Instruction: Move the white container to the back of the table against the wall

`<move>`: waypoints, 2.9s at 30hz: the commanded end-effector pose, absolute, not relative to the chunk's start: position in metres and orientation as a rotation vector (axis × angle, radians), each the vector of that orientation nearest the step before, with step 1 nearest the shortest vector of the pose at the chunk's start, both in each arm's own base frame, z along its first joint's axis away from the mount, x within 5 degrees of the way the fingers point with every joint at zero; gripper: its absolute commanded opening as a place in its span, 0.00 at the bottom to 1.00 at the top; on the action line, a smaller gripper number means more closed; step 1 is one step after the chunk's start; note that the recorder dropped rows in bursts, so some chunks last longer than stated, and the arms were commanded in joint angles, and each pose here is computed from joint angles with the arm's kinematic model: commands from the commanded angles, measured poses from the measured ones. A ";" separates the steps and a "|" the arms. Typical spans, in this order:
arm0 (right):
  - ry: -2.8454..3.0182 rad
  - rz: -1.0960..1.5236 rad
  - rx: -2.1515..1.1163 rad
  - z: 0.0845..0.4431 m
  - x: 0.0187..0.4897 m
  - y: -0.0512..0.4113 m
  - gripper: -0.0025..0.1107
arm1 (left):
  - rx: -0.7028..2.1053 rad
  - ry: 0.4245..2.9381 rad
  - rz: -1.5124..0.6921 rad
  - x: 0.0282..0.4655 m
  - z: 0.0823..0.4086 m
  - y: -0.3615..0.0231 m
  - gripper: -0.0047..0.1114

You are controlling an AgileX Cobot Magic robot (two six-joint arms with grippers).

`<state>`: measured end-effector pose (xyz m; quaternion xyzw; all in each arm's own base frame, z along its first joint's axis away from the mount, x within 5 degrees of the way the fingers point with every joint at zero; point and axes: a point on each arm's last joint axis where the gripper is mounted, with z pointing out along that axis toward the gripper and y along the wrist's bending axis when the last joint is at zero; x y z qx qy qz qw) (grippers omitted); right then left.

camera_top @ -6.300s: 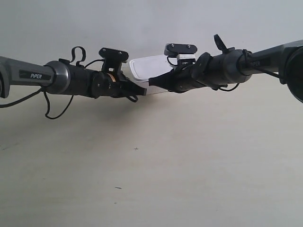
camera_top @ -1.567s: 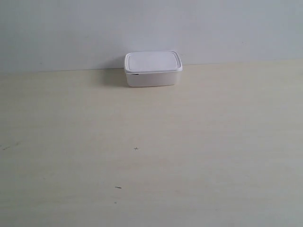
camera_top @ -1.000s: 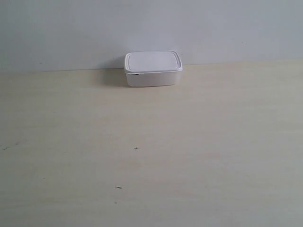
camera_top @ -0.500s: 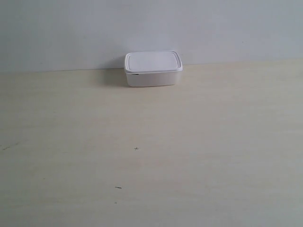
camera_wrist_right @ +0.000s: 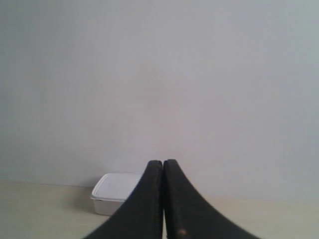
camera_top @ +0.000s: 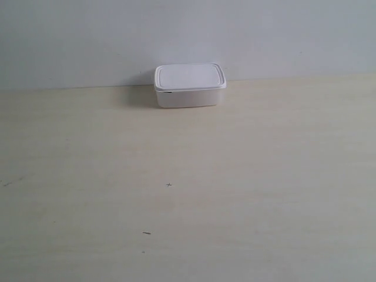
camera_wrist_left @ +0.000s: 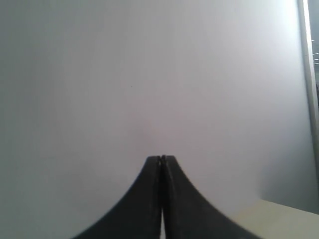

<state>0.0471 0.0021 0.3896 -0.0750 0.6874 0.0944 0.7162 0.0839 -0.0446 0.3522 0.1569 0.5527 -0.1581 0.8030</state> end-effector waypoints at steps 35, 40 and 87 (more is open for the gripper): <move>1.709 0.121 0.117 0.226 0.047 -0.004 0.02 | 0.667 1.346 0.280 0.054 0.212 -0.016 0.04; 1.694 0.102 0.119 0.202 0.054 -0.003 0.02 | 0.662 1.349 0.286 0.054 0.212 -0.015 0.04; 1.747 0.148 0.163 0.189 0.055 -0.002 0.02 | 0.701 1.422 0.275 0.054 0.205 -0.016 0.04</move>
